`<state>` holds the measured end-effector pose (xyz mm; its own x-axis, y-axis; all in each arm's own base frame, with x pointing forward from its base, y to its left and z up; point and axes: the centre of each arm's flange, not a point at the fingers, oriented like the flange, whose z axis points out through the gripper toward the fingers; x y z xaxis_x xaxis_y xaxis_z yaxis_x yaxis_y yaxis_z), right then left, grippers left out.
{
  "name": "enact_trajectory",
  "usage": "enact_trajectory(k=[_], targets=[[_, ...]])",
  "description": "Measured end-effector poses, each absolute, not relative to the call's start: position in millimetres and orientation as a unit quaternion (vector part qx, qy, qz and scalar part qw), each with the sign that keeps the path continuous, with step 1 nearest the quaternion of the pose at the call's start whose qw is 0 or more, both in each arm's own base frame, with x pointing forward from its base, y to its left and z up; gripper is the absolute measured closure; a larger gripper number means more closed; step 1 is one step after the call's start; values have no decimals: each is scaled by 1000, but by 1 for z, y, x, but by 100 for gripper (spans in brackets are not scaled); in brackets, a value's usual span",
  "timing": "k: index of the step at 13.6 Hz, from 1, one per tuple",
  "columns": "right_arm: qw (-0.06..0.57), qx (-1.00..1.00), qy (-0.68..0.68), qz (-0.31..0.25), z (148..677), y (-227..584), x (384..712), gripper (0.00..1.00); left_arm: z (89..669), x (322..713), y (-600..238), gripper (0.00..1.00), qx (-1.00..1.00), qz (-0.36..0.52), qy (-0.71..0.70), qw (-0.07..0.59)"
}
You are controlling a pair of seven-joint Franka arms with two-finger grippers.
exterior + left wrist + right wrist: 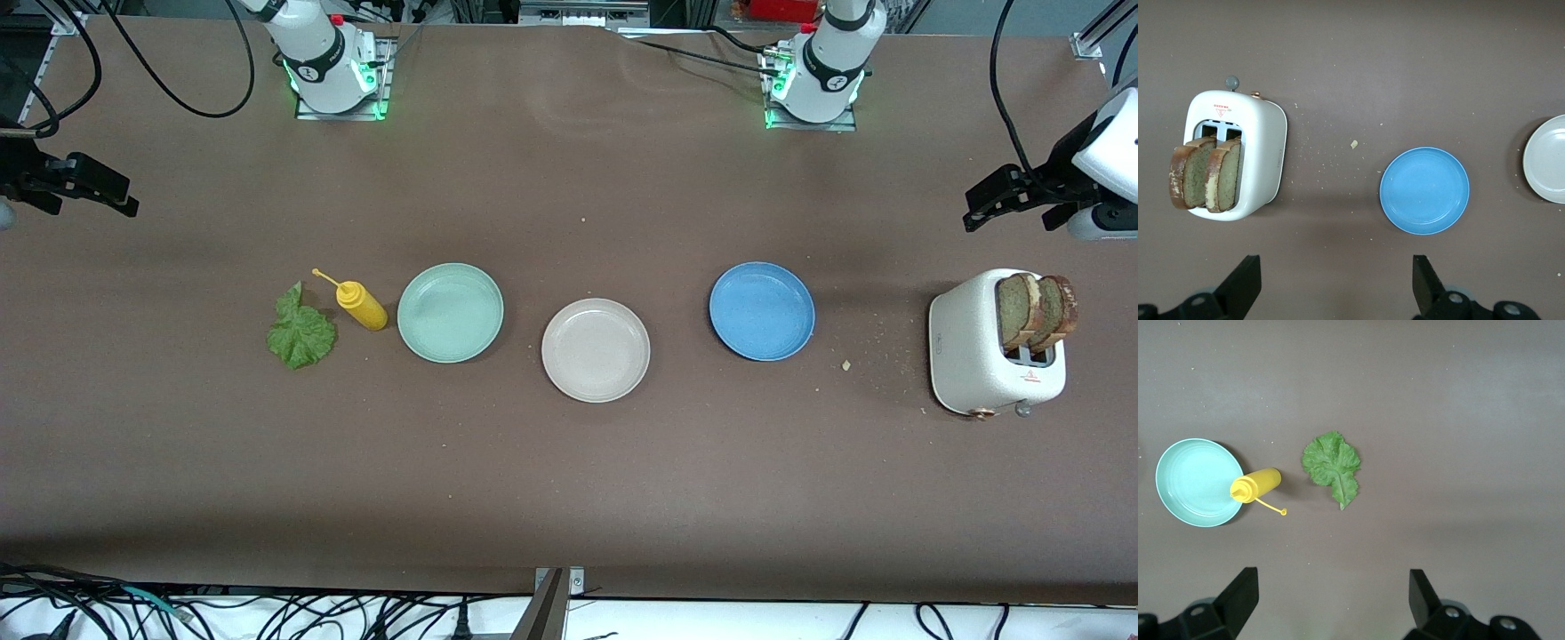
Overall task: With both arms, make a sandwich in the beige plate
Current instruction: 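Reach the left gripper down to the toast slice in the toaster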
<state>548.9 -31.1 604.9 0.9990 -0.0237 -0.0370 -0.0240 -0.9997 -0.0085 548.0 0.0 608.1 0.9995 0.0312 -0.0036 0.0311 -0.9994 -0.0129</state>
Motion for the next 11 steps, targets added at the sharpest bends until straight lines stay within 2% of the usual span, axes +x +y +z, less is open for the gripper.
enact_trajectory(k=[11], targets=[[4,-1000,12,18,605,-31,549,0,577,564,76,0,-1000,8,16,6]])
